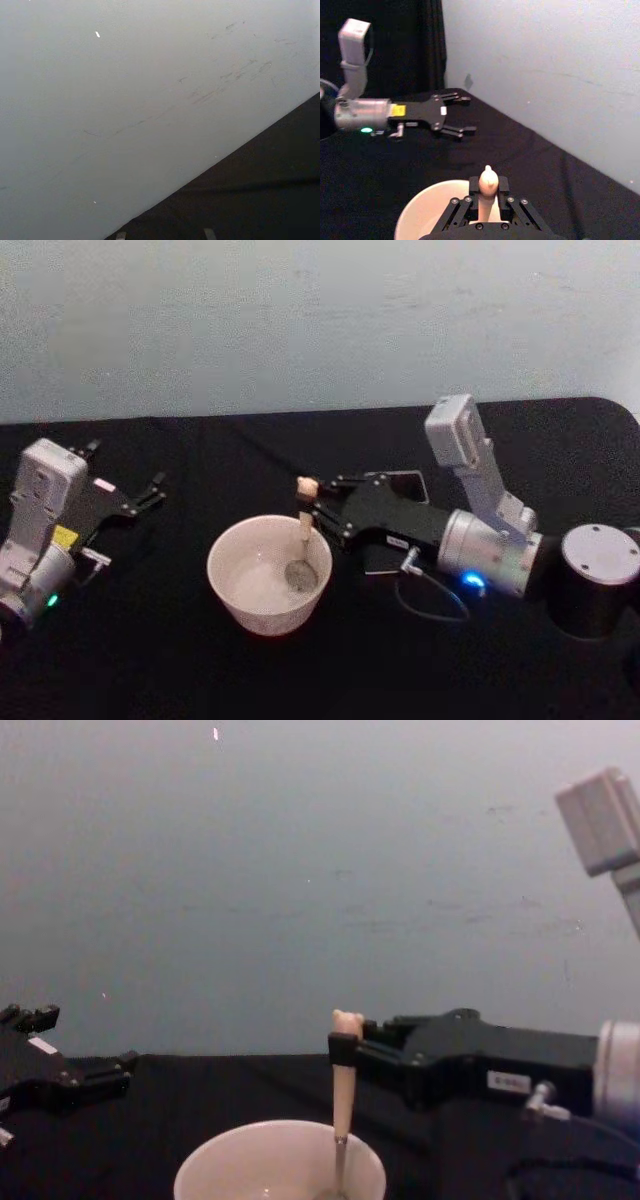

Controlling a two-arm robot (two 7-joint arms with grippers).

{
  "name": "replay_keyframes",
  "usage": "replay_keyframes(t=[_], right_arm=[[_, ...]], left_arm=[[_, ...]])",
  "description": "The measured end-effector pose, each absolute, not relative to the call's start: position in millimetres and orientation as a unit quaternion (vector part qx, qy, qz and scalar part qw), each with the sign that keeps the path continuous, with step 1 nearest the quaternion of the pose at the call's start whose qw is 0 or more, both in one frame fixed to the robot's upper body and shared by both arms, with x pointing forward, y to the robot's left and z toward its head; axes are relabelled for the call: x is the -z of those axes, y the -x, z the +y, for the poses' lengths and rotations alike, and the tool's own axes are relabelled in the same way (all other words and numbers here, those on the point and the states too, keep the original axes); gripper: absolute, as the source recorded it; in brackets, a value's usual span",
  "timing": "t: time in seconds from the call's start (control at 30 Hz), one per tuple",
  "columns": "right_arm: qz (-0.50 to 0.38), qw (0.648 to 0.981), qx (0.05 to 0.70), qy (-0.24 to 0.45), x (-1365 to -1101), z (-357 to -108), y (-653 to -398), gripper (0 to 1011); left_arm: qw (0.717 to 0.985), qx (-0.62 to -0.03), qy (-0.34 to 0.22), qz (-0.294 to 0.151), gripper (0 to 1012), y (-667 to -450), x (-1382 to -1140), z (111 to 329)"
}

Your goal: Pick up the stirring spoon with one hand, stir inside the cup, then place it back in its original position.

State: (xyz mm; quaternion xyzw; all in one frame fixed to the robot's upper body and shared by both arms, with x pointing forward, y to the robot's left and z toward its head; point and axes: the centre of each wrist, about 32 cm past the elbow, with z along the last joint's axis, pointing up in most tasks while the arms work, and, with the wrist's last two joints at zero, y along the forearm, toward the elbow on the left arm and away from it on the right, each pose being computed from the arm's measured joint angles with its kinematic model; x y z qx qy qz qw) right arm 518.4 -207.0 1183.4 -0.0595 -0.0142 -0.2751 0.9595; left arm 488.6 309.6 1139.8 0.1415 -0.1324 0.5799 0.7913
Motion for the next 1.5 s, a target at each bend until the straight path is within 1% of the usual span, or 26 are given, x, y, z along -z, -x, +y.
replay_keyframes(t=[0.13, 0.3, 0.4, 0.63, 0.83, 0.93, 1.17, 1.33, 1.5], right_arm=[[-0.007, 0.964, 0.258, 0.060, -1185.0, -214.1, -507.4, 218], [-0.002, 0.969, 0.242, 0.054, -1187.7, -214.6, -499.9, 218], [-0.001, 0.971, 0.233, 0.051, -1188.8, -213.1, -496.9, 218], [0.003, 0.975, 0.215, 0.049, -1188.2, -200.7, -494.1, 218], [0.000, 0.974, 0.223, 0.051, -1185.3, -181.9, -501.9, 218], [0.001, 0.971, 0.233, 0.054, -1183.1, -171.5, -509.9, 218], [0.003, 0.963, 0.262, 0.059, -1180.4, -158.4, -525.9, 218], [0.003, 0.957, 0.283, 0.057, -1181.9, -157.6, -536.3, 218], [0.001, 0.951, 0.304, 0.051, -1186.3, -165.2, -542.8, 218]], left_arm=[[0.791, -0.580, -0.141, -0.132, 1001, -488.6, -1139.8, 309.7], [0.791, -0.580, -0.142, -0.132, 1001, -488.6, -1139.8, 309.7], [0.791, -0.580, -0.141, -0.132, 1001, -488.6, -1139.8, 309.7], [0.791, -0.580, -0.141, -0.132, 1001, -488.6, -1139.8, 309.7], [0.791, -0.580, -0.142, -0.132, 1001, -488.6, -1139.8, 309.7], [0.791, -0.580, -0.141, -0.132, 1001, -488.6, -1139.8, 309.7], [0.791, -0.580, -0.141, -0.132, 1001, -488.6, -1139.8, 309.7], [0.791, -0.580, -0.142, -0.132, 1001, -488.6, -1139.8, 309.7], [0.791, -0.580, -0.142, -0.132, 1001, -488.6, -1139.8, 309.7]])
